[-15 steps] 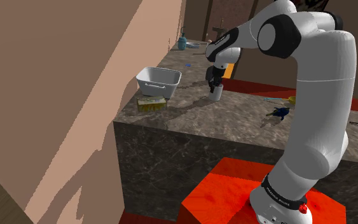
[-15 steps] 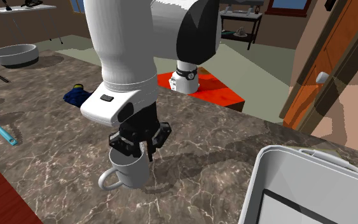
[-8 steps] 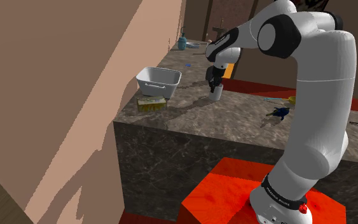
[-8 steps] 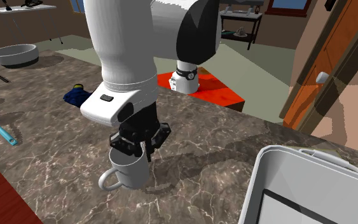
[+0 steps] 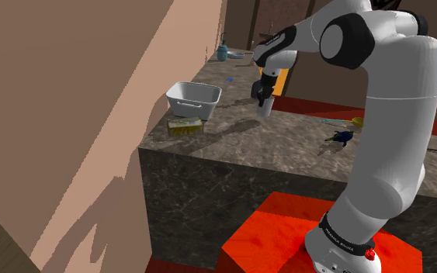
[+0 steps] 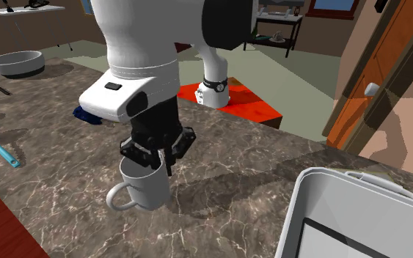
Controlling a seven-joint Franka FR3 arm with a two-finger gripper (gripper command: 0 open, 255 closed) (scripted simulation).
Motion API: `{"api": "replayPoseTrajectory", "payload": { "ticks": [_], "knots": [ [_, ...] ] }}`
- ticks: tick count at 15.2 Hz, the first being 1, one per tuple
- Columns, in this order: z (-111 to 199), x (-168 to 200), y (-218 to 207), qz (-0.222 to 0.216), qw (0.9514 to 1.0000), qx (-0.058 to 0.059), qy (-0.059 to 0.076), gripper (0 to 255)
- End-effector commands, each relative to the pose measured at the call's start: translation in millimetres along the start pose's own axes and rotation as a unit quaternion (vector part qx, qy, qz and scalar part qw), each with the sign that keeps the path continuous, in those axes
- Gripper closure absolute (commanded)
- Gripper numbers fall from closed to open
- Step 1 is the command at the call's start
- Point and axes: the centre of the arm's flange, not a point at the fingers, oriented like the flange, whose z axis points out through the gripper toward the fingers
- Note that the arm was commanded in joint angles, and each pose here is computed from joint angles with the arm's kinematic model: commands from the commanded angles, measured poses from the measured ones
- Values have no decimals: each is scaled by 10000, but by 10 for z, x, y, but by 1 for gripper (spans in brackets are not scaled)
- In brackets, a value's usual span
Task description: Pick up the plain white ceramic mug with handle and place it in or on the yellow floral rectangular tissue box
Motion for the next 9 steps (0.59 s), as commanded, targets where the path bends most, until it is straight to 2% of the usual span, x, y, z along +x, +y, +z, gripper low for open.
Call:
{"api": "replayPoseTrajectory", "payload": {
  "ticks": [1, 9],
  "knots": [
    [-102, 5, -9, -1, 10000, 1, -1, 255],
    [-523, 26, 1, -1, 10000, 1, -1, 255]
  ]
}}
